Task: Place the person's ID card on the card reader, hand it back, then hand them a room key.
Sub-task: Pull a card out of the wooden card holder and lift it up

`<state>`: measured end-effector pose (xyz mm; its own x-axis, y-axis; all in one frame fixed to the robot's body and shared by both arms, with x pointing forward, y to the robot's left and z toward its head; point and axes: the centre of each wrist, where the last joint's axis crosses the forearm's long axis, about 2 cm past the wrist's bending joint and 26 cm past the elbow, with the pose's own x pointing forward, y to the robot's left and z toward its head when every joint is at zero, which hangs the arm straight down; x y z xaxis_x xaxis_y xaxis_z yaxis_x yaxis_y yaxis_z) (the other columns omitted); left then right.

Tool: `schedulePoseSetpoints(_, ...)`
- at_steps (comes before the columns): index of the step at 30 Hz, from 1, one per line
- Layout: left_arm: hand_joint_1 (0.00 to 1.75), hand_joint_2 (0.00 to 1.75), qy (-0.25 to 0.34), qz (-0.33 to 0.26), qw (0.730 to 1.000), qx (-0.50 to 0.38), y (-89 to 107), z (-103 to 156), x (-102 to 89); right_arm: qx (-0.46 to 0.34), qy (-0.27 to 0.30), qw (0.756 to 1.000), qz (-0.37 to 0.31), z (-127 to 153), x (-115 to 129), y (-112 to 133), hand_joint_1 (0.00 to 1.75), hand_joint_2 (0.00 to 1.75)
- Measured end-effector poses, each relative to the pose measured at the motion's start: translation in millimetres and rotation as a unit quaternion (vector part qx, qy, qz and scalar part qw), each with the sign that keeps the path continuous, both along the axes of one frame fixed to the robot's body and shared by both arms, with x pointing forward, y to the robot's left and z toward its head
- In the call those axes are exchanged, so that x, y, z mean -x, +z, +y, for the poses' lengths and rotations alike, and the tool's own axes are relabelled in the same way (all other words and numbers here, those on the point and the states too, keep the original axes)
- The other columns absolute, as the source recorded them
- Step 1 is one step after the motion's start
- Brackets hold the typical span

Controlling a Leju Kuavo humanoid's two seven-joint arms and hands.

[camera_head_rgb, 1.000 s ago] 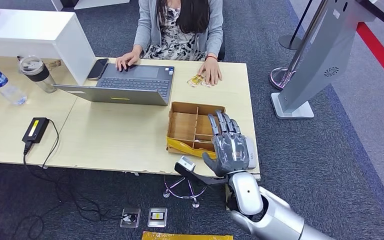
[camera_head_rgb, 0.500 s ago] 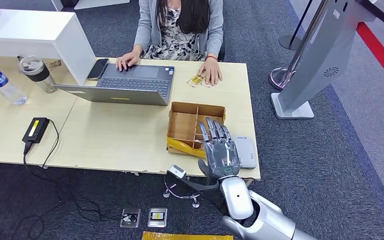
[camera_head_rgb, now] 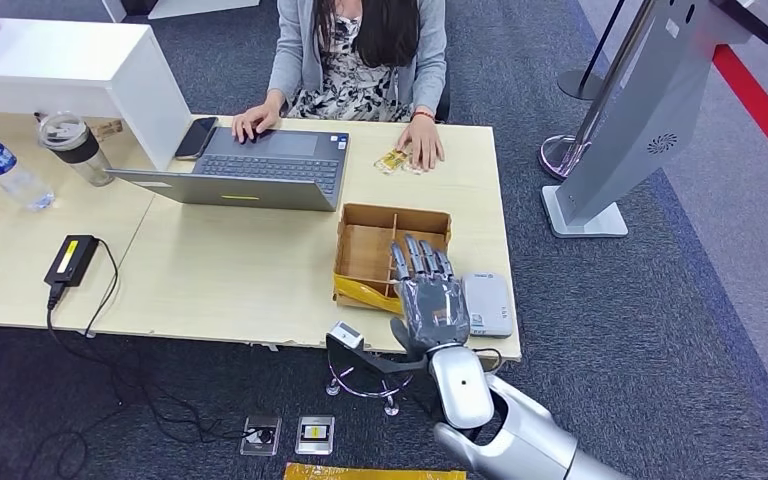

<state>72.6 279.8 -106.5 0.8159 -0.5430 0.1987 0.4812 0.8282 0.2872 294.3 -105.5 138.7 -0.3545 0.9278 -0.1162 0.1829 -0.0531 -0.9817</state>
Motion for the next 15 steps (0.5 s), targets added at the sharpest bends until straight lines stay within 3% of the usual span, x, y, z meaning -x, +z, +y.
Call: schedulePoseSetpoints(15, 0.00, 0.00, -0.005, 0.004, 1.000, 0.006, -0.1, 0.1, 0.3, 0.014, -0.029, 0.999, 0.038, 2.6, -16.1, 1.1, 0.00, 1.75)
